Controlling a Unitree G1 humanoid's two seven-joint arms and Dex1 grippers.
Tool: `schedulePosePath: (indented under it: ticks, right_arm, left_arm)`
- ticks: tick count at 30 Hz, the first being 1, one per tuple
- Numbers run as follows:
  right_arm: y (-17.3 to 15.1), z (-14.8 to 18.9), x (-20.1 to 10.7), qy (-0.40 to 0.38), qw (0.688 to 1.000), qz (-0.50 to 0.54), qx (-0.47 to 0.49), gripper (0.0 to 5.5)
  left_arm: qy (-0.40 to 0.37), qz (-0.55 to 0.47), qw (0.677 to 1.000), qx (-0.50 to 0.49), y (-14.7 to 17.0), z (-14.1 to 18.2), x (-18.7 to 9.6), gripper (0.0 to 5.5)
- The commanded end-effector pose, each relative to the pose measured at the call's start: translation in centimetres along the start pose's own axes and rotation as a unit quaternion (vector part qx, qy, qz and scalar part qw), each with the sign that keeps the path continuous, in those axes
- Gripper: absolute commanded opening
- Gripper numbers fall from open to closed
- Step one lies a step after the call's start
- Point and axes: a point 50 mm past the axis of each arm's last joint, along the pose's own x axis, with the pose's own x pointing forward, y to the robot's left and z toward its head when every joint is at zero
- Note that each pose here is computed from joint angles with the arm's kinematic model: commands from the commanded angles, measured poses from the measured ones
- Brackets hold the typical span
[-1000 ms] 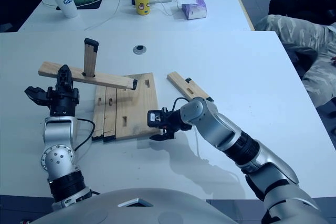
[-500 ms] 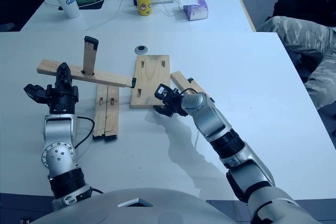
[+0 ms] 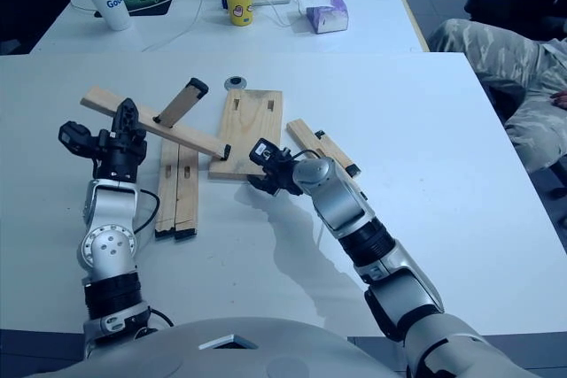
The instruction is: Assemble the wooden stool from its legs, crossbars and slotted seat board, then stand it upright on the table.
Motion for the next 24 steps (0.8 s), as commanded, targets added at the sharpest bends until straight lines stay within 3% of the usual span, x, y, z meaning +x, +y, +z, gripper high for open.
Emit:
schedulePosePath:
  ticks: [1,11,15,24]
  right_arm:
    - [1.0,-2.2,0.7,0.045,0.998,0.023,0.035,3.24]
    - [1.0,-2.2,0.7,0.045,0.998,0.019,0.04,3.24]
    - [0.9,-1.9,0.7,0.037,0.999,0.015,0.035,3.24]
    - [0.0,-0.4,0.5,-0.023,0.999,-0.024,-0.015,3.24]
  left_arm:
    - [-0.002,-0.003,0.999,0.035,-0.2,-0.3,0.2,1.02]
    - [0.028,0.048,0.991,0.122,-0.5,-1.5,-1.5,1.02]
    - [0.058,0.011,0.969,0.239,-2.9,-2.8,-1.0,1.02]
    - [0.039,-0.008,0.965,0.259,-3.9,-3.0,-1.0,1.02]
